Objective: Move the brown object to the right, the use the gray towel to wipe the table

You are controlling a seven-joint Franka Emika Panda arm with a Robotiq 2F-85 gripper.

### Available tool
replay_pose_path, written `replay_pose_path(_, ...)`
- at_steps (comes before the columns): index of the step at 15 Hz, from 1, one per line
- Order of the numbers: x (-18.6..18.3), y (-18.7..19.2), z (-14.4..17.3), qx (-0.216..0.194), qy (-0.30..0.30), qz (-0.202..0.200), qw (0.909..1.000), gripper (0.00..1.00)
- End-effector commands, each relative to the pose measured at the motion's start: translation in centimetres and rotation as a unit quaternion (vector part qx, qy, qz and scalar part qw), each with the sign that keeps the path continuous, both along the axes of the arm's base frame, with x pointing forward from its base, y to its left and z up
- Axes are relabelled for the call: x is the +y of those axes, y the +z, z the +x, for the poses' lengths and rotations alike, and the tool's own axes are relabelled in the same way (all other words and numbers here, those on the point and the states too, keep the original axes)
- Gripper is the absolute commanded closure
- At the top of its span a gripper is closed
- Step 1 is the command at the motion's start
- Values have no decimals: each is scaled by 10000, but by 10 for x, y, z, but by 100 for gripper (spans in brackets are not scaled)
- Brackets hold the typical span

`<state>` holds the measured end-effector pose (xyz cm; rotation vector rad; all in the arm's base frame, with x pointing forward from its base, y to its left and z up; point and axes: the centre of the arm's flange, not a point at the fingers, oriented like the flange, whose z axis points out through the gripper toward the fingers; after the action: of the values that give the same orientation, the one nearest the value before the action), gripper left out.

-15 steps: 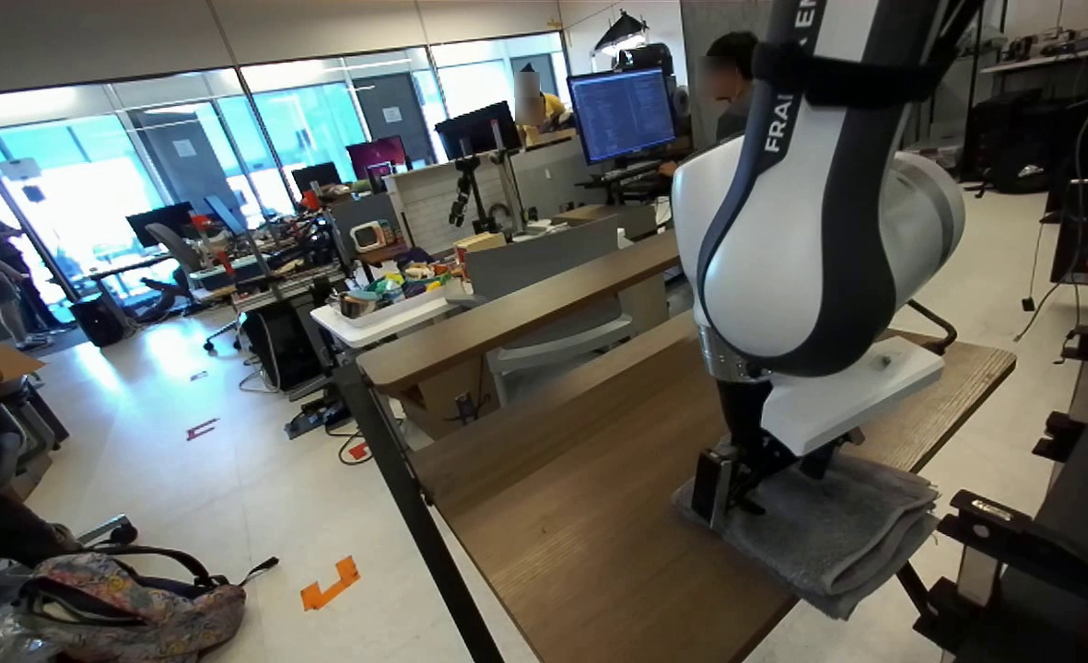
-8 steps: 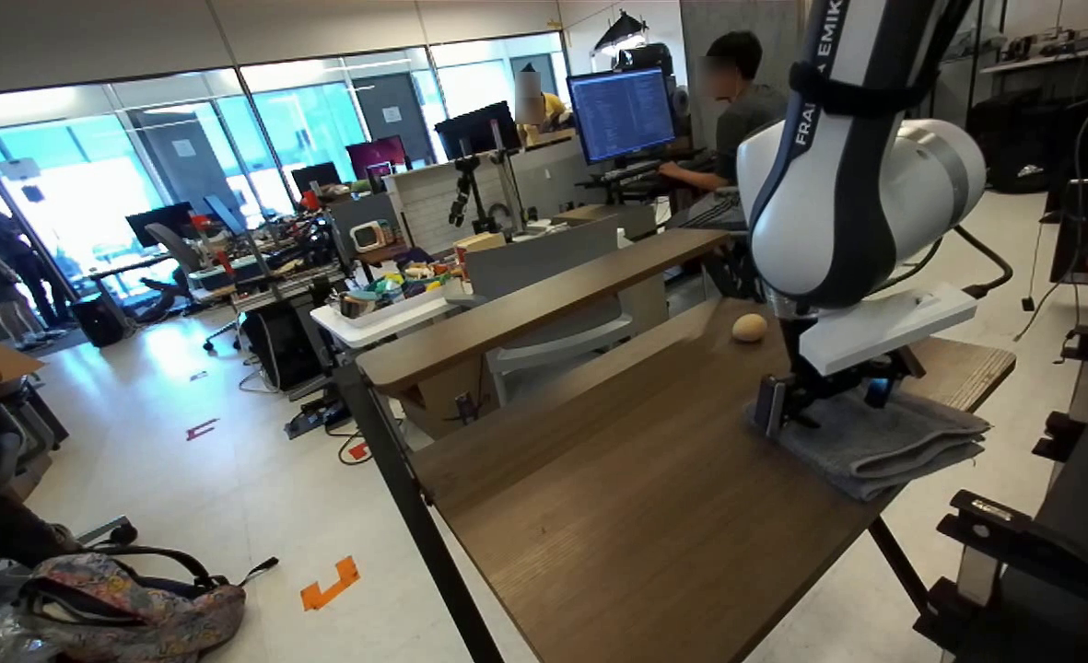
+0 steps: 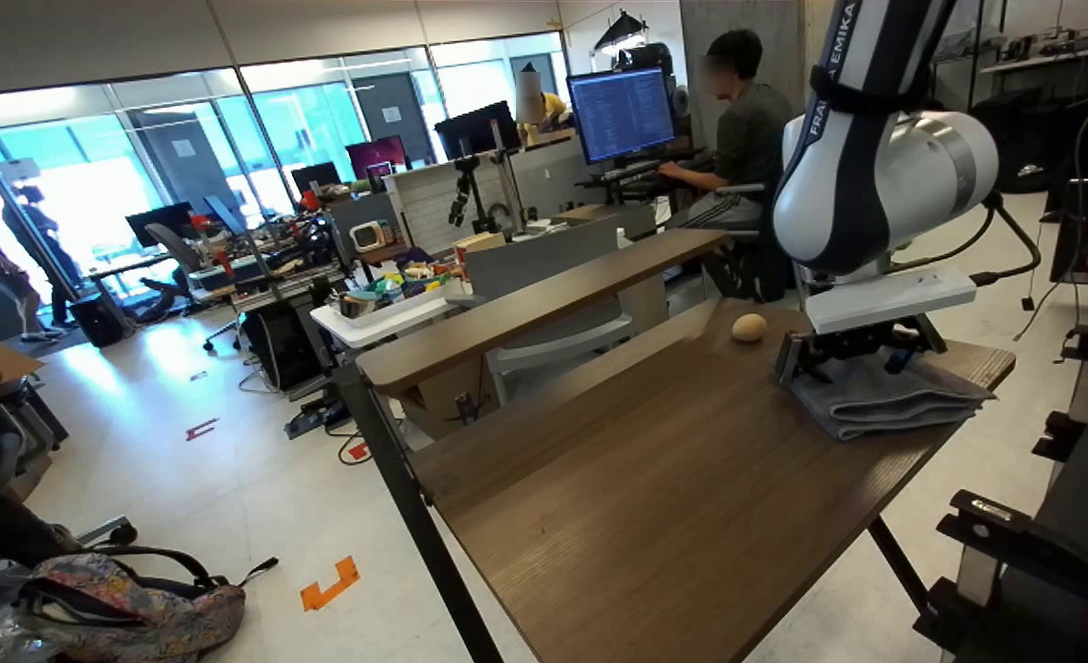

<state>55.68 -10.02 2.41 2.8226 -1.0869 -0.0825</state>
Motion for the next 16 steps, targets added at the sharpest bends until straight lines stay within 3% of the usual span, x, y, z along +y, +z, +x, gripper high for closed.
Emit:
replay_pose_path(1, 4, -46, 10, -116, -283, 131, 9994, 0)
replay_pose_path(4, 36, -43, 15, -243, -189, 540, 9981, 0)
replay_pose_path(8, 108, -38, 16, -292, 311, 1202, 9918, 0)
replay_pose_path(13, 220, -38, -21, -52, 1425, 1900, 9714, 0)
replay_pose_path(16, 263, -47, -34, -151, 2046, 1941, 9593, 0)
